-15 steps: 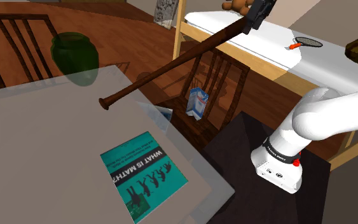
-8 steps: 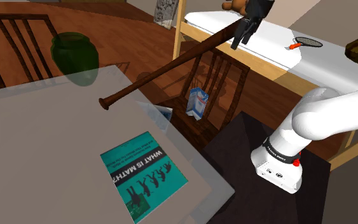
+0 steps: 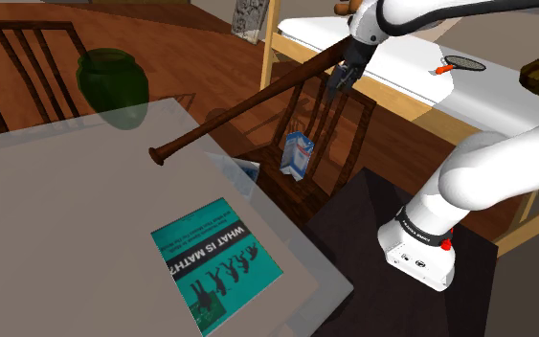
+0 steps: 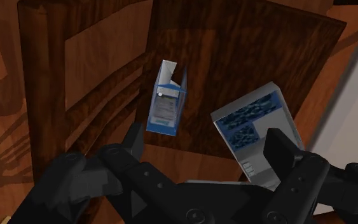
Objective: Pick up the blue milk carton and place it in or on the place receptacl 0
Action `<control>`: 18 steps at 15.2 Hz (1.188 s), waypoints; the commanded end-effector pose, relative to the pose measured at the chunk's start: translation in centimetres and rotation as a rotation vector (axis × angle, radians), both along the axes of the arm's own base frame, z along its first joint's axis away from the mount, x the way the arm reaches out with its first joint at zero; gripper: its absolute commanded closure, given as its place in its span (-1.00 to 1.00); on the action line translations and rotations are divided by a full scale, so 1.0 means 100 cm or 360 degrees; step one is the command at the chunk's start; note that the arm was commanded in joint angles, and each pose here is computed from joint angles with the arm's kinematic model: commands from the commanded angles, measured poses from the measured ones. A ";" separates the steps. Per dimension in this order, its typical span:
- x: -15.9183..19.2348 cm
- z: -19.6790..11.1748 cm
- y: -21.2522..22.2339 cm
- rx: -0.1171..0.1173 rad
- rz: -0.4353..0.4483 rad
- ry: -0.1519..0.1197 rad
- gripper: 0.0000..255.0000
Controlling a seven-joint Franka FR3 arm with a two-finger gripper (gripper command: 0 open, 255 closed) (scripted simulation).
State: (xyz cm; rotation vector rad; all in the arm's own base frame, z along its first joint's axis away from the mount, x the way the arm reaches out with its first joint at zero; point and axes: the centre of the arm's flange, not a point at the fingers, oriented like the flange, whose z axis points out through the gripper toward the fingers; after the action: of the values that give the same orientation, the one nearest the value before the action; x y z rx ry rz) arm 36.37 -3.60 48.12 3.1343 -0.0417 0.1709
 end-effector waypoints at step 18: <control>0.081 -0.232 -0.042 0.0046 -0.0157 0.0029 -1.00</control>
State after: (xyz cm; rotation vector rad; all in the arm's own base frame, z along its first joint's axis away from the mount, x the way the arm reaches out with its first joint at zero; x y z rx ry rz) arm 44.60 -7.21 26.48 3.1545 -0.1782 0.1531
